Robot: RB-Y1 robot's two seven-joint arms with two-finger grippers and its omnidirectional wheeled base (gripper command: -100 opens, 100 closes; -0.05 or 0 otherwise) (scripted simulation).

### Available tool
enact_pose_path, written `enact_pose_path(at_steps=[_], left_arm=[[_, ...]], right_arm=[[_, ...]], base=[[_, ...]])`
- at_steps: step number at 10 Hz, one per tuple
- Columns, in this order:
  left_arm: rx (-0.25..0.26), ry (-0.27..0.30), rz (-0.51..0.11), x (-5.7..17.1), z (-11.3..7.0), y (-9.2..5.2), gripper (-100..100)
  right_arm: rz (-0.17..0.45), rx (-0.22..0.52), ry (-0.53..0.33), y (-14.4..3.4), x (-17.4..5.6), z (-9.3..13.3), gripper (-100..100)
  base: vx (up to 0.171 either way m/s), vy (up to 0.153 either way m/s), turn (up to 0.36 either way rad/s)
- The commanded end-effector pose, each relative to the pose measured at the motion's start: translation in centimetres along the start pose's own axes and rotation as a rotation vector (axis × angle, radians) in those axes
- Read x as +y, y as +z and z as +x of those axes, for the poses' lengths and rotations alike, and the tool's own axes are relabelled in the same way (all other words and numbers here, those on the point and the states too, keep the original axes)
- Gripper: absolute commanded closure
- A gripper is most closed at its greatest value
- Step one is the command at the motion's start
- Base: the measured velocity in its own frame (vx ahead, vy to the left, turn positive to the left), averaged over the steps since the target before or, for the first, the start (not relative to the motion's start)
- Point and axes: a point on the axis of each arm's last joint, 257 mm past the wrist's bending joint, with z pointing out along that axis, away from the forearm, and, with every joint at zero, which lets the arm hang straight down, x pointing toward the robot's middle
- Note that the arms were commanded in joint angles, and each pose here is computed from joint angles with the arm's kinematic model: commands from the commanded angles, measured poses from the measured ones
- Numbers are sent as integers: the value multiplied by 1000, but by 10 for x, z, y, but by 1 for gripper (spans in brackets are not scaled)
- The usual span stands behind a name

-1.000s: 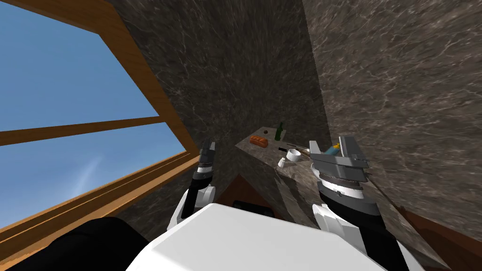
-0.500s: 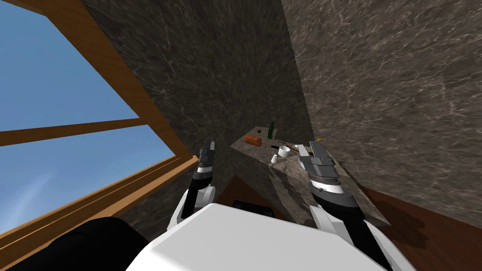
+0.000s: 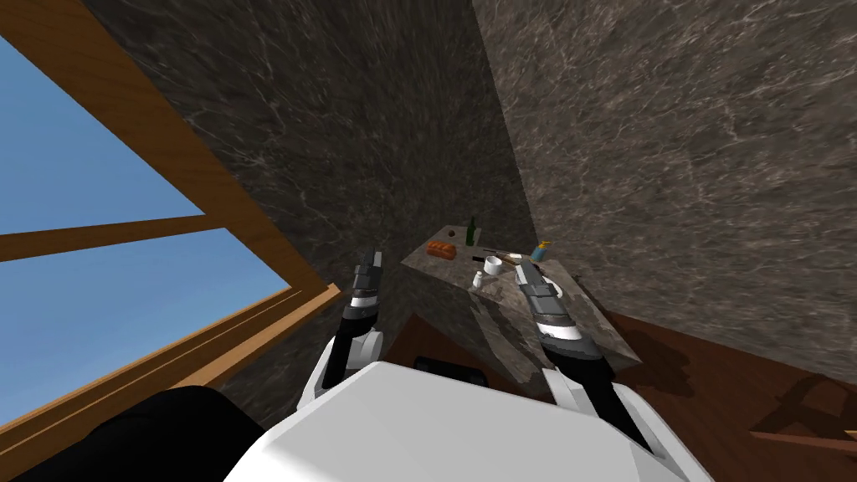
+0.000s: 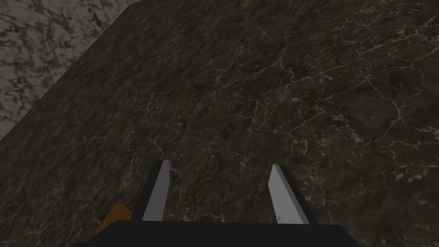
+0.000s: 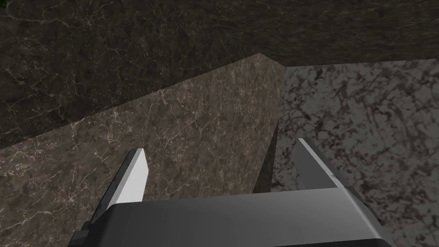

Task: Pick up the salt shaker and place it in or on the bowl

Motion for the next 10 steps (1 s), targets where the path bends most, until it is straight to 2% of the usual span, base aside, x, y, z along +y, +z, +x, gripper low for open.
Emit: enact_pose_path(at_steps=[1, 5, 10], left_arm=[[0, 0, 0, 0, 0, 0, 0], [0, 0, 0, 0, 0, 0, 0], [0, 0, 0, 0, 0, 0, 0]], right_arm=[[30, 38, -59, -4, -11, 16, -100], [98, 138, -207, -18, -46, 52, -100], [173, 281, -404, -44, -95, 93, -100]], base=[[8, 11, -201], [22, 30, -187], [43, 62, -157]])
